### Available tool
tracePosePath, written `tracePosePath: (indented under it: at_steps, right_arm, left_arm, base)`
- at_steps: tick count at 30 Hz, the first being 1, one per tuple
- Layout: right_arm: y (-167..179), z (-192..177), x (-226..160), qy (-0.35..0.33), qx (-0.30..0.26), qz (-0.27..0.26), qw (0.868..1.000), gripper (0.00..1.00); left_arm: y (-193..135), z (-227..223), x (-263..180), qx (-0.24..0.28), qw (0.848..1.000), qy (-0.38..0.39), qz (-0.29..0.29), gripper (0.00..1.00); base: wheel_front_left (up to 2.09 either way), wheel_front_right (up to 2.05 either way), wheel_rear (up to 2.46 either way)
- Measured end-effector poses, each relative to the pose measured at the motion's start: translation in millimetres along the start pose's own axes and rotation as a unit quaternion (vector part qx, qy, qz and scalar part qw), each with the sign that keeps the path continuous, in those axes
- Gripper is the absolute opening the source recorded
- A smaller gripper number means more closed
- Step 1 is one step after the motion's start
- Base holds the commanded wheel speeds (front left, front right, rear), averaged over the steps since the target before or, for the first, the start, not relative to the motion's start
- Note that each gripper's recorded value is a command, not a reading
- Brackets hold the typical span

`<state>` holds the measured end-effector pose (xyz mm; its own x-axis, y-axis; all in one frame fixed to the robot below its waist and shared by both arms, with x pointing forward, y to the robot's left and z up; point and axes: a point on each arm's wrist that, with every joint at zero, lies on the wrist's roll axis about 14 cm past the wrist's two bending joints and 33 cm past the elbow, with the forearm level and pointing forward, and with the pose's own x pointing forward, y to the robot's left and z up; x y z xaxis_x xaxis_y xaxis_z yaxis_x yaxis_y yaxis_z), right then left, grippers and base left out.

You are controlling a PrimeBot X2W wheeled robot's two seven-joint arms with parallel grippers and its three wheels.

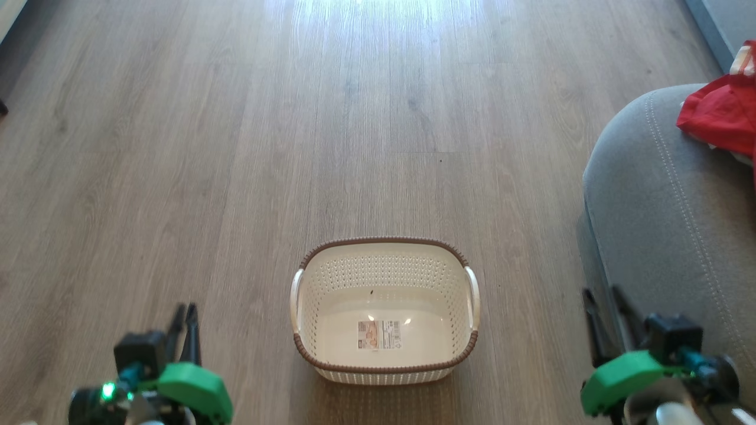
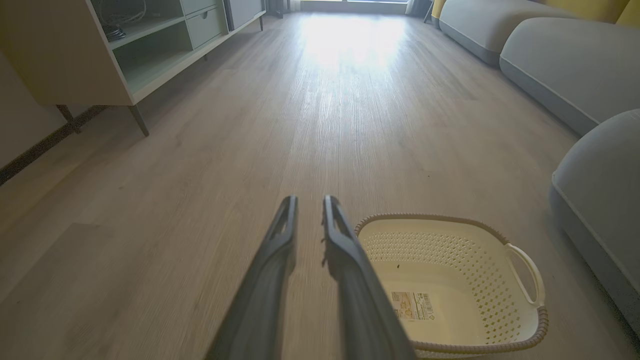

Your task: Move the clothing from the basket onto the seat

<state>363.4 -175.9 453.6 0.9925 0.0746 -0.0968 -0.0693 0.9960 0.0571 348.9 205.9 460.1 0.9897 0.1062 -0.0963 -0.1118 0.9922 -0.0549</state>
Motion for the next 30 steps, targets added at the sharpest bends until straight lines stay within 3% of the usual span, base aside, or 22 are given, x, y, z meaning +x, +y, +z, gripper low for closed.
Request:
tracePosePath:
  at_steps: [5, 30]
  right_arm:
    - [-3, -38, -19, 0.059, 0.021, -0.011, 0.998, 0.0]
    - [-14, -31, -17, 0.05, 0.161, -0.052, 0.984, 0.0]
  left_arm:
    - [1, -41, -20, -0.013, 0.998, 0.065, 0.009, 0.0]
    - [2, -44, -15, -0.153, 0.983, 0.095, 0.025, 0.0]
  base:
    - [0.0, 0.0, 0.0]
    - [0.0, 0.0, 0.0]
